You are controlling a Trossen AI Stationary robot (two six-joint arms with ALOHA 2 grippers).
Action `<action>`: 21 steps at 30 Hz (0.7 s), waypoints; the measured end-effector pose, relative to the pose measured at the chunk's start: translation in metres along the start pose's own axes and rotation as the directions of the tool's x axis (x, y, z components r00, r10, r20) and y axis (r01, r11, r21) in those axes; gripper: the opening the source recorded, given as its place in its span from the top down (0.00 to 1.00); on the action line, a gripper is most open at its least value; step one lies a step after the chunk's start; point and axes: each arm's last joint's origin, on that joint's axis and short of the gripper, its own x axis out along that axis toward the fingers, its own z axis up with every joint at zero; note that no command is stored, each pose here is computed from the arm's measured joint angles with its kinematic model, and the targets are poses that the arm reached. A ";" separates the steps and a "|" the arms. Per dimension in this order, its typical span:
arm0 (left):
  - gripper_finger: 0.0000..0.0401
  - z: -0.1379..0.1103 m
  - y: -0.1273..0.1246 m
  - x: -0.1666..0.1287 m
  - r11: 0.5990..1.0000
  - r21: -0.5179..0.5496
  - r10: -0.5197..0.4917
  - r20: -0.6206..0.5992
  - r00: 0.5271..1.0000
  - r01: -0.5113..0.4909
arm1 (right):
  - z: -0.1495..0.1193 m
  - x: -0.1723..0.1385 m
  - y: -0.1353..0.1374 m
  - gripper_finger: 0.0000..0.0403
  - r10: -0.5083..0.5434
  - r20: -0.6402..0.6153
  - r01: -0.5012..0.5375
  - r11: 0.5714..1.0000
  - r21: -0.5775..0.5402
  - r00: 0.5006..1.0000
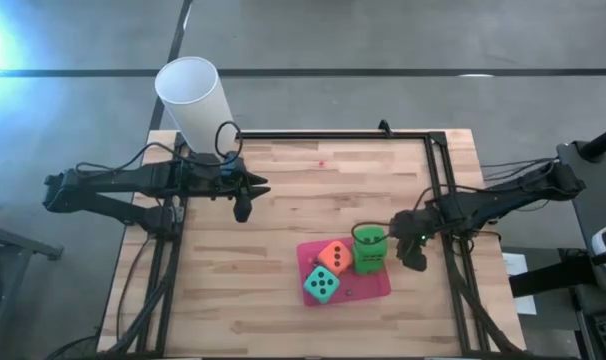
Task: Pick & Place Dice
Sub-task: Put the small red dice into the pink bin
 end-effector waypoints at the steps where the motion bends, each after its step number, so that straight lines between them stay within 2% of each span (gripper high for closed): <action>1: 0.69 0.000 0.000 0.000 1.000 0.002 0.000 0.000 1.000 0.000 | -0.001 0.002 0.001 0.69 0.009 0.011 -0.009 1.000 -0.001 1.000; 9: 0.68 0.000 0.000 0.000 1.000 0.005 0.000 -0.001 1.000 0.000 | -0.007 0.013 0.003 0.70 0.047 0.041 -0.048 0.999 0.021 0.998; 21: 0.69 0.000 0.000 0.000 1.000 0.005 0.000 -0.001 1.000 0.000 | 0.002 0.003 0.011 0.72 0.073 0.082 -0.073 0.997 -0.004 0.994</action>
